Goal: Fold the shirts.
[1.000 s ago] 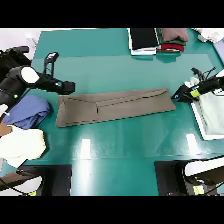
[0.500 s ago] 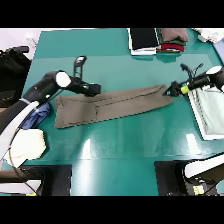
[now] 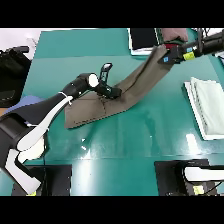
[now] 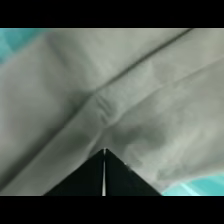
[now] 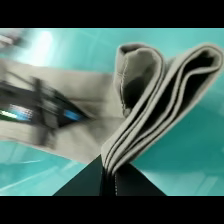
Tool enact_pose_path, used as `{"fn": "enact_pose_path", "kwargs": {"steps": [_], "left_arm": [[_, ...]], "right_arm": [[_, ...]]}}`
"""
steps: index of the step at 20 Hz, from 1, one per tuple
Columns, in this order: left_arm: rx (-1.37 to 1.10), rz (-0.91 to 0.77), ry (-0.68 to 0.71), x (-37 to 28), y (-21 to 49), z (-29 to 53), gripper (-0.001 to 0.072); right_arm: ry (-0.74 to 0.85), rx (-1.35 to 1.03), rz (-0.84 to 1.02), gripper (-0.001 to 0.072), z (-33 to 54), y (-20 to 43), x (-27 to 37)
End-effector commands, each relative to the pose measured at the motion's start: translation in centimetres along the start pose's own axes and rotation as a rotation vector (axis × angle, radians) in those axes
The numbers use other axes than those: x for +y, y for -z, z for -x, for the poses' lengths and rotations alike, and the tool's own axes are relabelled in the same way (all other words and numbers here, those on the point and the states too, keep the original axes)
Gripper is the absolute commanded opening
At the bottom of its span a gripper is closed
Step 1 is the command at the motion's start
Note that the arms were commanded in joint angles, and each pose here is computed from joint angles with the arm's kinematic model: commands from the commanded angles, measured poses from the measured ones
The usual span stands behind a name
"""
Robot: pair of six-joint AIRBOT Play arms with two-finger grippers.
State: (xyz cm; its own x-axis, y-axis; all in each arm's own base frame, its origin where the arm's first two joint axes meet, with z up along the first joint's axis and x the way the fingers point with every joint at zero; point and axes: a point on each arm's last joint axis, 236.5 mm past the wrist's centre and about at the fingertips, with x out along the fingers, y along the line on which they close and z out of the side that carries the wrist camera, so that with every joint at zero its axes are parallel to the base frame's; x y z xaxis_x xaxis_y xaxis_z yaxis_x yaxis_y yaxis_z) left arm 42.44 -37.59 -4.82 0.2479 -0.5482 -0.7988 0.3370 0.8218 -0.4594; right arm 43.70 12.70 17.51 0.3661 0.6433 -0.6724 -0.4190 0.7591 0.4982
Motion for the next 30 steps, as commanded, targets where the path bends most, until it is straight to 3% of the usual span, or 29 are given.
{"fn": "enact_pose_path", "kwargs": {"steps": [1, 6, 9, 13, 18, 20, 21, 26, 30], "left_arm": [[0.012, -0.005, 0.009, -0.5, 0.4, -1.5, 0.0031], [0.028, -0.035, -0.024, 0.3, 0.6, -0.8, 0.0031], [-0.019, -0.017, -0.094, 3.4, -2.0, 3.7, 0.0032], [-0.189, -0.017, -0.237, 9.0, -7.1, 17.0, 0.0033], [-0.477, -0.001, -0.497, 14.7, -8.7, 36.7, 0.0033], [-0.556, 0.017, -0.541, 15.1, -8.1, 41.4, 0.0032], [-0.584, 0.022, -0.55, 15.0, -7.9, 42.9, 0.0032], [-0.601, -0.012, -0.521, 13.5, -7.8, 43.5, 0.0032], [-0.602, -0.086, -0.474, 10.6, -8.3, 42.1, 0.0032]], "right_arm": [[-0.045, -0.025, 0.083, 0.002, 0.4, -1.4, 5.9], [-0.104, 0.003, 0.12, 0.002, -1.4, -0.8, 10.1], [-0.19, -0.007, 0.148, 0.002, -2.4, -0.8, 13.9], [-0.289, -0.027, 0.218, 0.0021, -5.6, -0.3, 20.5], [-0.456, -0.033, 0.239, 0.0032, -16.0, 3.3, 31.7], [-0.492, -0.095, 0.235, 0.0277, -20.1, 4.1, 34.9], [-0.496, -0.093, 0.228, 0.031, -21.6, 5.0, 35.7], [-0.391, 0.013, 0.261, 0.0305, -21.5, 6.1, 29.8], [-0.111, 0.135, 0.091, 0.0307, -19.1, 7.8, 14.1]]}}
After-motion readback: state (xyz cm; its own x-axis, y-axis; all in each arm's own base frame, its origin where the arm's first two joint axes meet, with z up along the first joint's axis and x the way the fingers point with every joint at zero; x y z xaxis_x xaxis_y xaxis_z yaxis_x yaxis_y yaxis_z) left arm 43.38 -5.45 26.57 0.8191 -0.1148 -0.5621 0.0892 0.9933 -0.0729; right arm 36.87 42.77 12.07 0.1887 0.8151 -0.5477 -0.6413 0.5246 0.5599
